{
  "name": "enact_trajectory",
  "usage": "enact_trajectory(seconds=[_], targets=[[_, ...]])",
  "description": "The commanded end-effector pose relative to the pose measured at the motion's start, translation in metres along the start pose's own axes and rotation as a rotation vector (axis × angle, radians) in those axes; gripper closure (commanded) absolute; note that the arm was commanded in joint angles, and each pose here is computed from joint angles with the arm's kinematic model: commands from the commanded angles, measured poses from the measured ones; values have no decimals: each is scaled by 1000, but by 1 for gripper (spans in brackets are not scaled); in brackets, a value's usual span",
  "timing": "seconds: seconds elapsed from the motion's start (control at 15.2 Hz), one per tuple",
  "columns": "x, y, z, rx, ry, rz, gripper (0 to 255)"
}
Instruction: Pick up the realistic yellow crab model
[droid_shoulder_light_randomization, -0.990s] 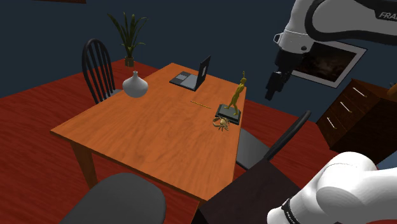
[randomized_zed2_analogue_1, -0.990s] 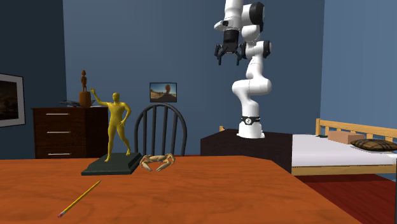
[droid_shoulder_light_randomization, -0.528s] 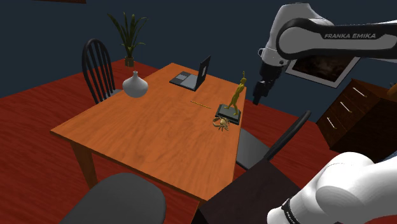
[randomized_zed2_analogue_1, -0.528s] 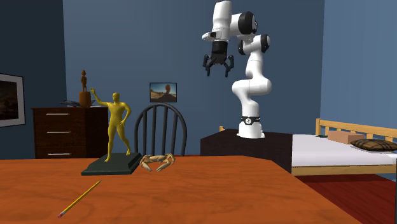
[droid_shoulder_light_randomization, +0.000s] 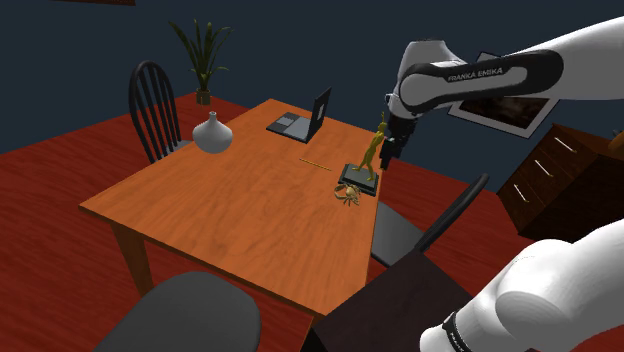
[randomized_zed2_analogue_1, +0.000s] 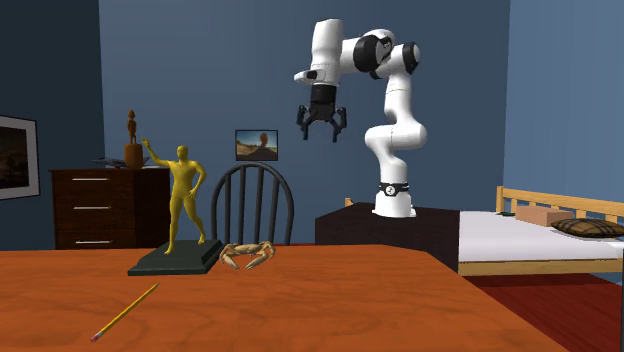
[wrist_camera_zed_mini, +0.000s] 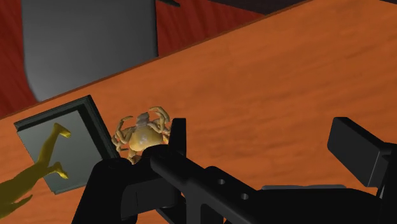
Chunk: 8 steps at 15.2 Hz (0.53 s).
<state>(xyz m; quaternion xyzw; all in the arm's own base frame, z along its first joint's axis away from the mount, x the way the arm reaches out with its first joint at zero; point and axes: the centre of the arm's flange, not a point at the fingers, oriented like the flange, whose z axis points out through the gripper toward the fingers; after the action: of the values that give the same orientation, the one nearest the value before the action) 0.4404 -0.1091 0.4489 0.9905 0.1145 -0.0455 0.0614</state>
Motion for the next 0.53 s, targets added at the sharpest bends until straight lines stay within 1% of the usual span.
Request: enact_trajectory(seconds=[0.0,0.46], targets=[[14,14,22,-3,-4,-11,0],[67,56,86,-9,-17,-49,0]])
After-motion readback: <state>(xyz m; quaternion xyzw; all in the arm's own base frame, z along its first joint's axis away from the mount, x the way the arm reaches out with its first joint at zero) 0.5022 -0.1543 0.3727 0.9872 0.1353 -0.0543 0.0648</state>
